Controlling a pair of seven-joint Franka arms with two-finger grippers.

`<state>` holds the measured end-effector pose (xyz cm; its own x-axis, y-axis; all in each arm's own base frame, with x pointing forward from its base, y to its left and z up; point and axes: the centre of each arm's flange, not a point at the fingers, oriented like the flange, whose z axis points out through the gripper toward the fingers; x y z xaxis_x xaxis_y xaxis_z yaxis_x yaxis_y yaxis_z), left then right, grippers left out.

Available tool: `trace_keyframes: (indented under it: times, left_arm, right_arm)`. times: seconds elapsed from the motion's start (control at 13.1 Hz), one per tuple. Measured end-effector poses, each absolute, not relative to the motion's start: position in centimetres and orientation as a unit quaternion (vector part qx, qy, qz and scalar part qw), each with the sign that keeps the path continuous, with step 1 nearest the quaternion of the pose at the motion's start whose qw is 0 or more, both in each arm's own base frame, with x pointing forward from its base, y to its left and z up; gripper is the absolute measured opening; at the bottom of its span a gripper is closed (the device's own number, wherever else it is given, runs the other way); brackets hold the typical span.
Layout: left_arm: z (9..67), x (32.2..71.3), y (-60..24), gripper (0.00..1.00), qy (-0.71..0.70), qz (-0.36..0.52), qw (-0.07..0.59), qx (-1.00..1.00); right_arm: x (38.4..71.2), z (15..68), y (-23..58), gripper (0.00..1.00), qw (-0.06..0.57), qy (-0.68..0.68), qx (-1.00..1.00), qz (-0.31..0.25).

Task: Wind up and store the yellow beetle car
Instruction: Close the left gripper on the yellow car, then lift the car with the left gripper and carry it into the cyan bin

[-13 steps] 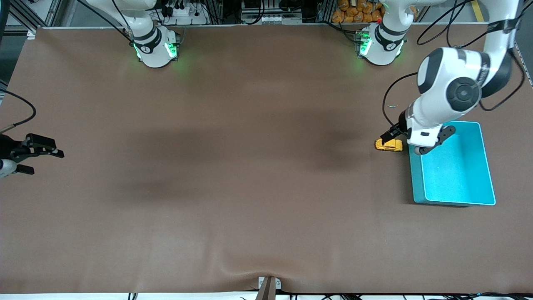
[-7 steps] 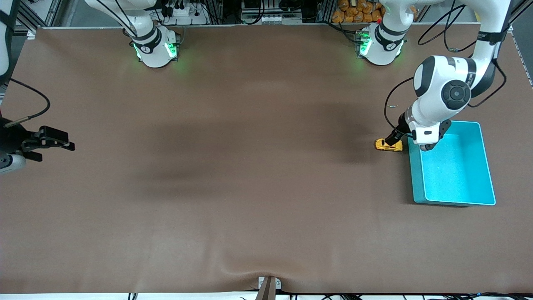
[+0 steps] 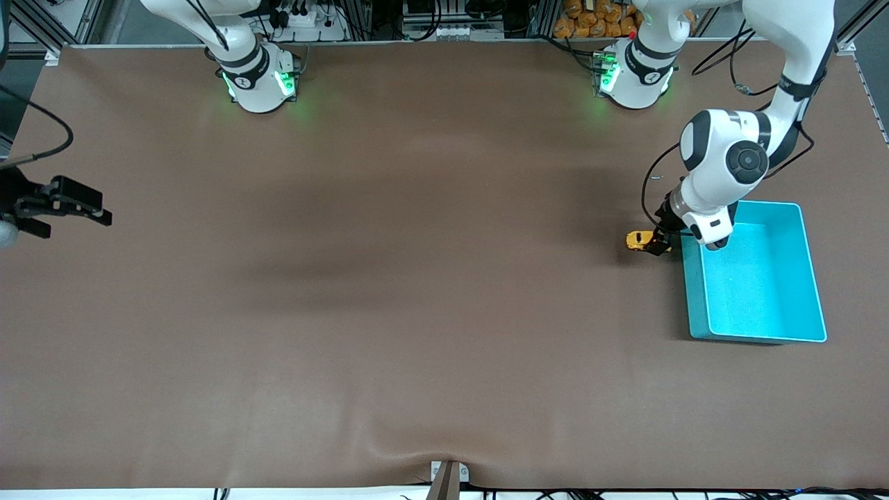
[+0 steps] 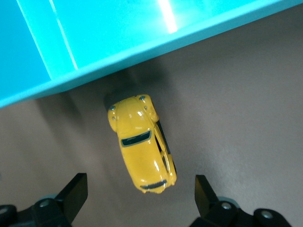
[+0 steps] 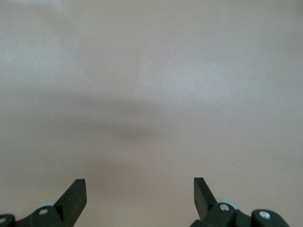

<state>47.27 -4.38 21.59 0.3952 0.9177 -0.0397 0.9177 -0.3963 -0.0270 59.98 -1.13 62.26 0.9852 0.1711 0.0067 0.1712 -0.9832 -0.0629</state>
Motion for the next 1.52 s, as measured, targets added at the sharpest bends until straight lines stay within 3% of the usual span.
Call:
trace_keyframes:
  times: [0.3, 0.69, 0.99, 1.22, 1.52]
  left_arm:
    - [18.6, 46.9, -4.4, 1.00, -0.552, 0.036, 0.001, -0.833]
    - [18.3, 47.6, -4.4, 0.51, -0.554, 0.029, -0.006, -0.832]
    - [22.1, 49.4, -7.1, 0.51, -0.531, 0.011, -0.019, -0.847]
    - [29.7, 53.3, -9.4, 0.51, -0.502, 0.016, -0.008, -0.864]
    - [35.1, 57.2, -2.0, 0.51, -0.409, 0.000, -0.008, -0.913]
  right_arm:
    - [58.8, 60.9, -1.1, 1.00, 0.031, -0.070, -0.997, -0.013]
    - [57.3, 59.8, -1.4, 1.00, 0.034, -0.059, -0.997, -0.024]
    - [57.2, 60.2, -1.6, 1.00, 0.034, -0.058, -0.997, -0.031]
    - [57.1, 61.0, -1.9, 1.00, 0.033, -0.055, -0.997, -0.037]
    - [56.9, 61.1, -1.9, 1.00, 0.034, -0.055, -0.997, -0.032]
